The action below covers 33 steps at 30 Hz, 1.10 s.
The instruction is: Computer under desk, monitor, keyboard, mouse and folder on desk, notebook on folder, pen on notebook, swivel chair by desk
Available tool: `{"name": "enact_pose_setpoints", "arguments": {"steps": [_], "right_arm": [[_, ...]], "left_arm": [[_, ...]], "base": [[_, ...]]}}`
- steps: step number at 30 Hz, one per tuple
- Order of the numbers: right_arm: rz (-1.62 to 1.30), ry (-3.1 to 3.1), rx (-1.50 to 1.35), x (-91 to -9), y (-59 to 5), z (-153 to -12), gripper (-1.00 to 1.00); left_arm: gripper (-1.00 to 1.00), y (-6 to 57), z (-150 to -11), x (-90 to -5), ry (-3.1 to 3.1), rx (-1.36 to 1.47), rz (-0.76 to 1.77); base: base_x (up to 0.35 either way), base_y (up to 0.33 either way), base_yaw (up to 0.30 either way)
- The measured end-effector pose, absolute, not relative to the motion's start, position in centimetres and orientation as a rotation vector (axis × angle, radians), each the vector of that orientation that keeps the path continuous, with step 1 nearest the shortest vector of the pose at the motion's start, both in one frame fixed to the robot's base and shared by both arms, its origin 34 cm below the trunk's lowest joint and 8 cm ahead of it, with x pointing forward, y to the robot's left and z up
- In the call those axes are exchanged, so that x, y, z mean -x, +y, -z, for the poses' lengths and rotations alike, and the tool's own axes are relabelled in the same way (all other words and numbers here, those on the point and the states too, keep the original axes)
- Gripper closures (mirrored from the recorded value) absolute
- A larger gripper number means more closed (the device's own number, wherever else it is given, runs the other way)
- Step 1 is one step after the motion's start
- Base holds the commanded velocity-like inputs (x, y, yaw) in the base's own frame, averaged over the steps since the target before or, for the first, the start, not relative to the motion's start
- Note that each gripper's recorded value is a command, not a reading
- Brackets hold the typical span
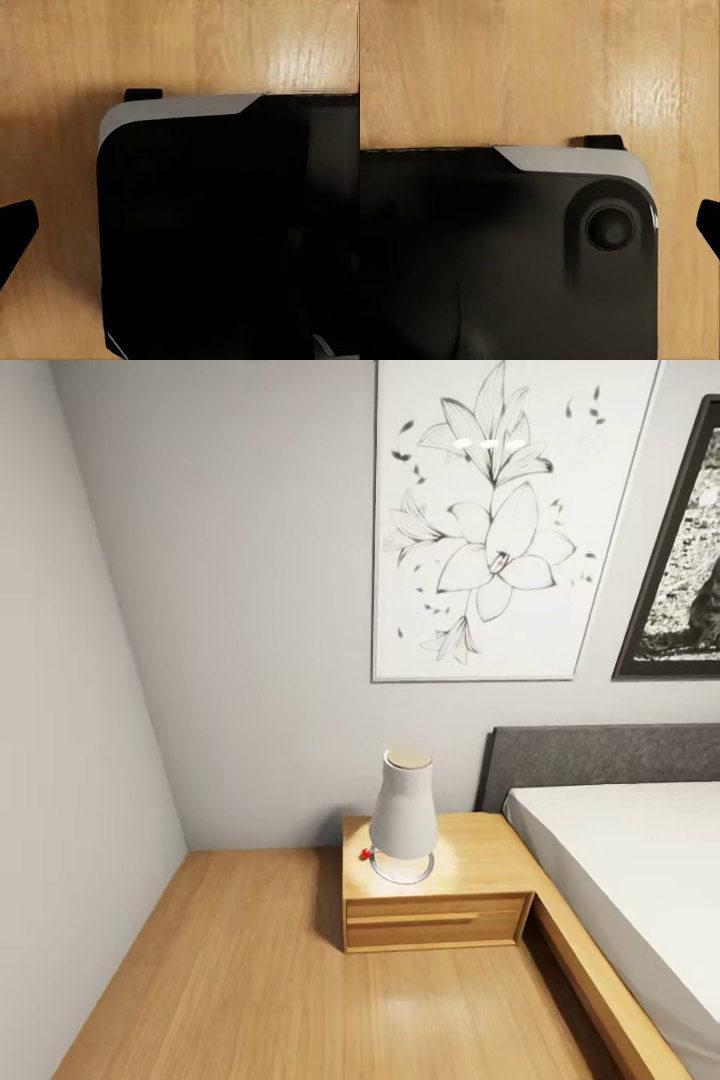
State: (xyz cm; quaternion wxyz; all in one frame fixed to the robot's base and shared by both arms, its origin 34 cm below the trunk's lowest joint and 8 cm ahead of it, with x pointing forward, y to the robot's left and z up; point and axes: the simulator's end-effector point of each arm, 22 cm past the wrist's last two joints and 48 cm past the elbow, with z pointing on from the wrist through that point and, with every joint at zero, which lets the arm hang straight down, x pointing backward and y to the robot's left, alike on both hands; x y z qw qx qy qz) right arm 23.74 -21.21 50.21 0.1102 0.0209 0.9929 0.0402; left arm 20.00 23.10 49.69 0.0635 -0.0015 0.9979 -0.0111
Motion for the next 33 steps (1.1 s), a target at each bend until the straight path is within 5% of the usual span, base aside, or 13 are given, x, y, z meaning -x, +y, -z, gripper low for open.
{"name": "enact_pose_setpoints", "arguments": {"steps": [14, 33], "right_arm": [[-0.048, 2.405, -0.312, -40.7, -25.2, -58.8, -1.00], [0.120, 2.216, -0.345, -38.3, -26.8, -61.8, -1.00]], "left_arm": [[-1.00, 26.6, -55.2, -32.6, 2.576, 0.140, -0.032], [-1.00, 31.7, -57.7, -31.2, 2.455, 0.363, -0.141]], "base": [[0.000, 0.000, 0.000], [0.000, 0.000, -0.010]]}}
